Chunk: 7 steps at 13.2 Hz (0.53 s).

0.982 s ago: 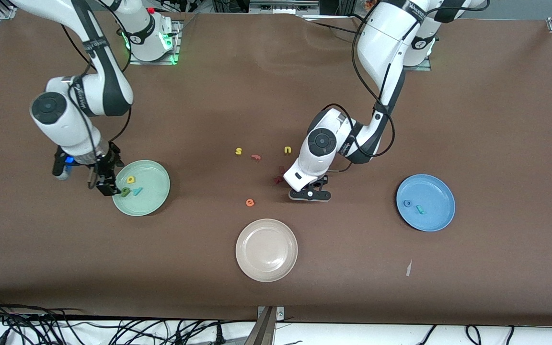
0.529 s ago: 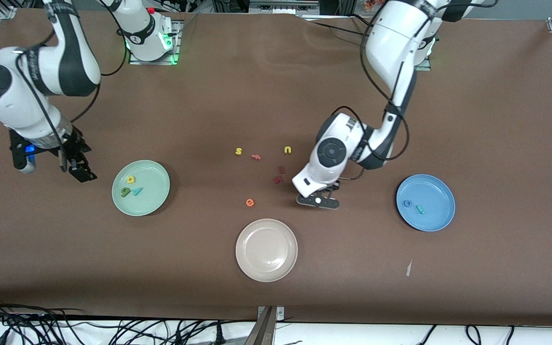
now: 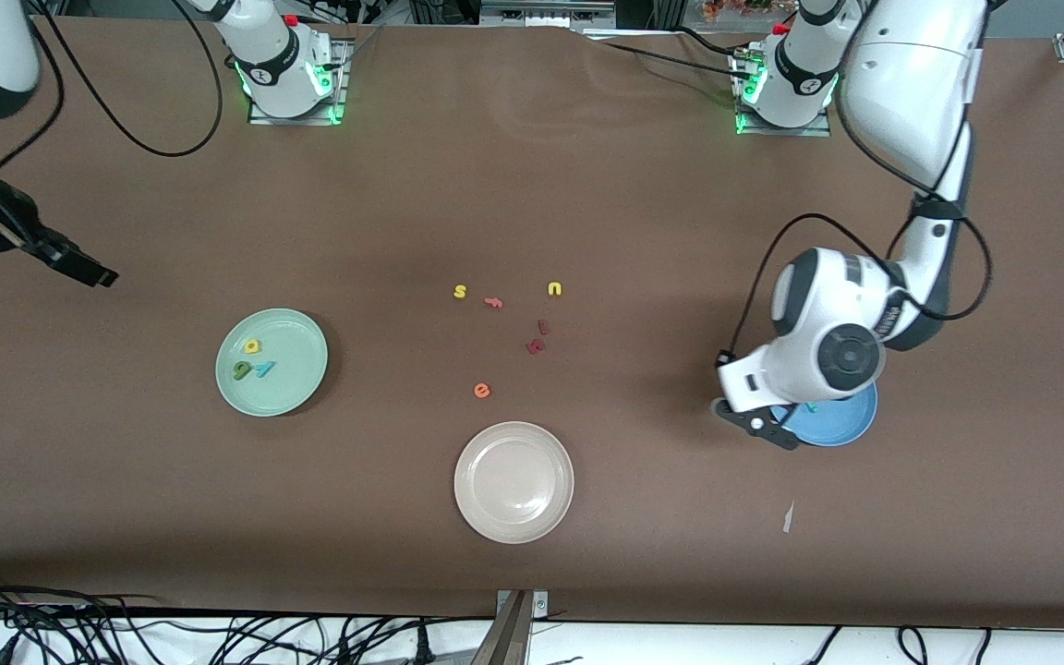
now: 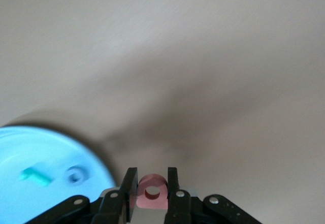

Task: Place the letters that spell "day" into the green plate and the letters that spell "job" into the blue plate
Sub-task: 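Drop the pink letter on the blue plate while the right gripper returns to rest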

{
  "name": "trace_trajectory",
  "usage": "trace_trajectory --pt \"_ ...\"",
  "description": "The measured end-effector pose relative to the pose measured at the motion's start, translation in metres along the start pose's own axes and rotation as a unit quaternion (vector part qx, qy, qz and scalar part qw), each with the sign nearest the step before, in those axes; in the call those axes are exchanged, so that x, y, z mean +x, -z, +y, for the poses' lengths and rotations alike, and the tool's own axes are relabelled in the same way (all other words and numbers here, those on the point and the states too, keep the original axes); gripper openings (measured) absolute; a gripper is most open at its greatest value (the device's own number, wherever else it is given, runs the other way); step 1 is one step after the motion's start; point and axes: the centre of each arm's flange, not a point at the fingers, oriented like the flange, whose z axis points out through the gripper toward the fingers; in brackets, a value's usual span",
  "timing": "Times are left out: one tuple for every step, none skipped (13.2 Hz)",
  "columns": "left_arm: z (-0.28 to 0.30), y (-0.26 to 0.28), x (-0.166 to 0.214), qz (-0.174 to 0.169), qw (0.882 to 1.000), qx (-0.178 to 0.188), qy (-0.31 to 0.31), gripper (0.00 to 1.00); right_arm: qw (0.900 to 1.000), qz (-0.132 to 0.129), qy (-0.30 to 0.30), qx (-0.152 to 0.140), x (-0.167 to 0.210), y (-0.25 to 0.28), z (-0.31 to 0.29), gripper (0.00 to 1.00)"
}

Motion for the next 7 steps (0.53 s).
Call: trace_trajectory --pt "-0.016 -0.003 -0.011 0.000 1.000 0.000 -0.009 0.28 0.999 -0.004 0.033 -0.001 -0.001 0.013 0.003 1.00" --pt "-0.027 -0.007 -0.021 0.006 1.000 0.006 -0.015 0.28 0.998 -0.009 0.057 -0.002 -0.002 0.025 0.005 1.00" --pt "-0.030 -0.011 -0.032 0.016 1.000 0.017 -0.019 0.28 0.997 -0.015 0.077 -0.004 -0.005 0.035 0.006 1.00" --pt "-0.029 -0.016 -0.043 0.026 0.999 0.026 -0.022 0.28 0.995 -0.020 0.099 -0.005 -0.008 0.045 0.007 1.00" --pt "-0.028 -0.020 -0.052 0.030 0.999 0.033 -0.025 0.28 0.992 -0.023 0.126 -0.005 -0.010 0.052 0.007 1.00" --pt "-0.030 -0.022 -0.058 0.032 0.998 0.041 -0.028 0.28 0.988 -0.022 0.151 -0.005 -0.011 0.058 0.007 1.00" --pt "-0.033 -0.022 -0.061 0.034 0.998 0.048 -0.030 0.28 0.986 -0.023 0.166 -0.005 -0.012 0.061 0.006 1.00"
